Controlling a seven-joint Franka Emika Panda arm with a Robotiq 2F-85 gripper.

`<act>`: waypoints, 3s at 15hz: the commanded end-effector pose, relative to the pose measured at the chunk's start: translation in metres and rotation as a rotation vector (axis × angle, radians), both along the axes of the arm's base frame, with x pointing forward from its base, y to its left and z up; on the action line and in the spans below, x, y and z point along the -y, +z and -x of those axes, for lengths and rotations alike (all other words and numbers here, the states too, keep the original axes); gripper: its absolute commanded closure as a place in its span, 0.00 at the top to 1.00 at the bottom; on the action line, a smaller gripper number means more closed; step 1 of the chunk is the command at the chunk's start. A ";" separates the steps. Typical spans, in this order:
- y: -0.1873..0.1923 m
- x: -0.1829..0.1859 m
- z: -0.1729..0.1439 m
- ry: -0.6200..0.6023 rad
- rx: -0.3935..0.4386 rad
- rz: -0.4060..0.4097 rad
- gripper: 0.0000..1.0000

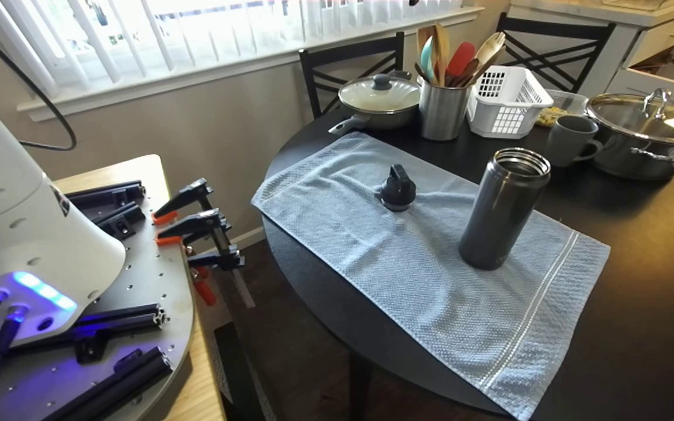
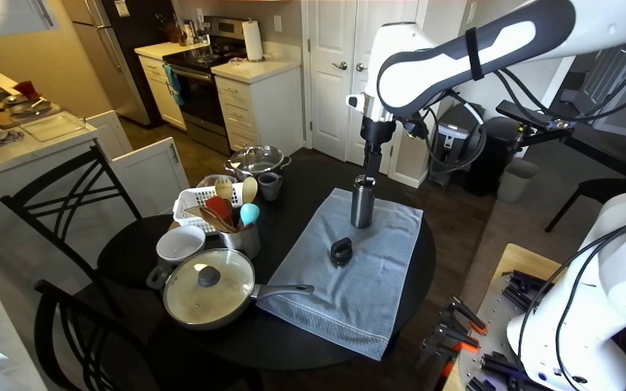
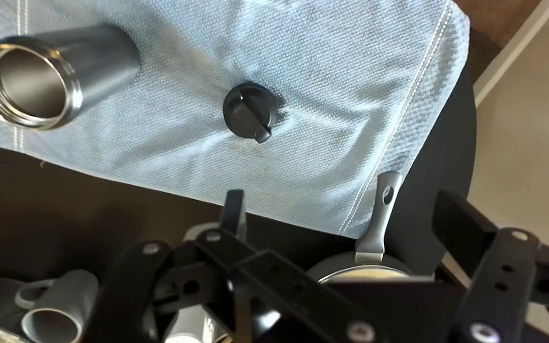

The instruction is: Lift the black lid and use it to cover the bottle

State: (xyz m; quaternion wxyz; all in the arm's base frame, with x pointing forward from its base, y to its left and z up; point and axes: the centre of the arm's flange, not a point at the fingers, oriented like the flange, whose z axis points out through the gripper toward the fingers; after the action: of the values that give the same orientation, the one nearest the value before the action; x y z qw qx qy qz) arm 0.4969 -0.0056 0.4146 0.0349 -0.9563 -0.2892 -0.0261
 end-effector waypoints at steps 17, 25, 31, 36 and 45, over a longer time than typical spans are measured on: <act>-0.065 -0.049 -0.019 0.415 0.240 0.170 1.00; -0.217 -0.050 -0.028 0.504 0.199 0.097 1.00; -0.263 -0.005 -0.050 0.489 0.172 0.063 1.00; -0.276 0.002 -0.080 0.560 0.206 0.042 1.00; -0.290 -0.006 -0.114 0.678 0.075 0.069 1.00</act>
State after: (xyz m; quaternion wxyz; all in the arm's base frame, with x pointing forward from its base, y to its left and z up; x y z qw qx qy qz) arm 0.5910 0.0081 0.1106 0.0108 -0.8240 -0.5627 -0.0650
